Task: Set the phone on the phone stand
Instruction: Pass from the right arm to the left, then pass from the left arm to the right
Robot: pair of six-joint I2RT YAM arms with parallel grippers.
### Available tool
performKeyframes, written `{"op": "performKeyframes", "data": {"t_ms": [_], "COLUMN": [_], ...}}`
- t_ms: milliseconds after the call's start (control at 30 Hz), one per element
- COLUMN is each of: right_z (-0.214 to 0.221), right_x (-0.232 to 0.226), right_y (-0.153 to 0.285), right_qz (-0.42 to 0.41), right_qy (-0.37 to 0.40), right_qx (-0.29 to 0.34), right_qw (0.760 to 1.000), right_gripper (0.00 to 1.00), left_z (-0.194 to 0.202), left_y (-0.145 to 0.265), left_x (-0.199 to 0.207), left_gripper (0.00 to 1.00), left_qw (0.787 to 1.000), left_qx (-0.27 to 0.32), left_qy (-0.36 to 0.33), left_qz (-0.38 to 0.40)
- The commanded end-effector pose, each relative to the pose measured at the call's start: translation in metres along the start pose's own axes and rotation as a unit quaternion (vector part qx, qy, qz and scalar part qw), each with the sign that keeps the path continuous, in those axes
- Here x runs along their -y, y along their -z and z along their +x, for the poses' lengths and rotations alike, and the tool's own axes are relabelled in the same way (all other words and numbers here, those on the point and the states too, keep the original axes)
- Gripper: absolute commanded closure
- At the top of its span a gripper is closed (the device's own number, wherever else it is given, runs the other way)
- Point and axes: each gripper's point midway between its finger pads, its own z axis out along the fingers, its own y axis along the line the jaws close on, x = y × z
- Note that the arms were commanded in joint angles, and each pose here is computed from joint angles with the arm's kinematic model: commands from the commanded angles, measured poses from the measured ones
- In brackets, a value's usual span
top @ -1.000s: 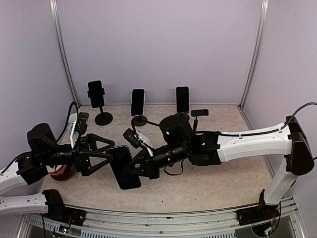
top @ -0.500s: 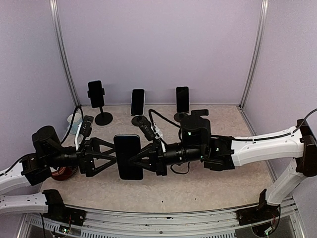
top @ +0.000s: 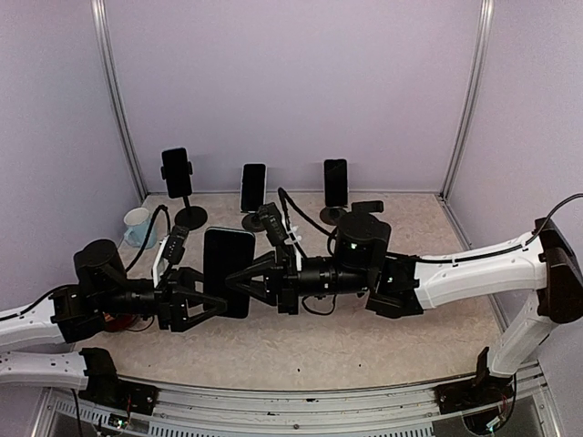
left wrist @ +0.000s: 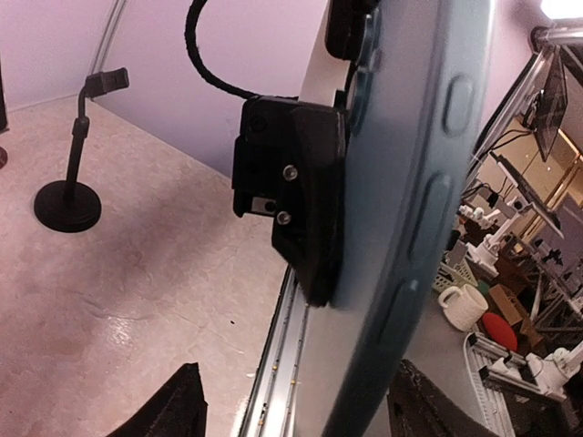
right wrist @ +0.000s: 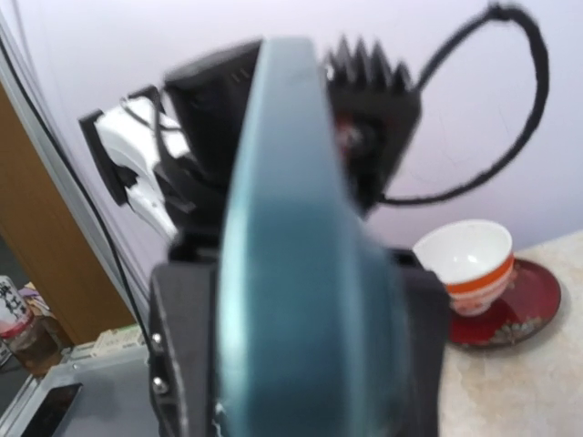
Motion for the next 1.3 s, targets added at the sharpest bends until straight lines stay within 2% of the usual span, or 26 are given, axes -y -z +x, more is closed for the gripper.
{"op": "performKeyframes", "data": {"t_ms": [0, 300, 400, 533, 700, 833, 1100, 1267], "right_z": [-0.020, -0.021, -0.022, -0.022, -0.021, -0.020, -0.022, -0.024], "right_x": [-0.002, 0.000, 0.000, 0.000, -0.002, 0.000, 0.003, 0.006], "right_y": [-0.005, -0.001, -0.001, -0.002, -0.004, -0.006, -0.005, -0.005], "right_qz": [-0.011, -0.003, -0.002, -0.004, -0.009, 0.002, 0.015, 0.015], "right_qy": [0.009, -0.005, -0.005, -0.003, 0.000, 0.011, 0.014, 0.008], "right_qx": [0.040, 0.051, 0.052, 0.049, 0.036, 0.019, 0.007, 0.000], "right_qw": [0.999, 0.999, 0.999, 0.999, 0.999, 1.000, 1.000, 1.000], "right_gripper": [1.00, 1.00, 1.00, 0.98, 0.62, 0.47, 0.35, 0.33], "left_z": [-0.005, -0.002, 0.000, -0.001, 0.001, 0.003, 0.009, 0.014], "left_y": [-0.002, -0.003, -0.003, -0.003, -0.004, -0.004, -0.008, -0.012], "left_x": [0.007, 0.008, 0.008, 0.009, 0.009, 0.010, 0.013, 0.017], "left_gripper": [0.45, 0.91, 1.00, 1.00, 1.00, 1.00, 1.00, 1.00], "left_qw": [1.000, 1.000, 1.000, 1.000, 1.000, 1.000, 0.999, 0.999], "left_qx": [0.013, 0.010, 0.009, 0.010, 0.005, 0.002, -0.012, -0.022], "left_qy": [-0.010, -0.011, -0.010, -0.012, -0.012, -0.013, -0.015, -0.018], "left_qz": [0.014, 0.018, 0.018, 0.019, 0.019, 0.021, 0.029, 0.034]}}
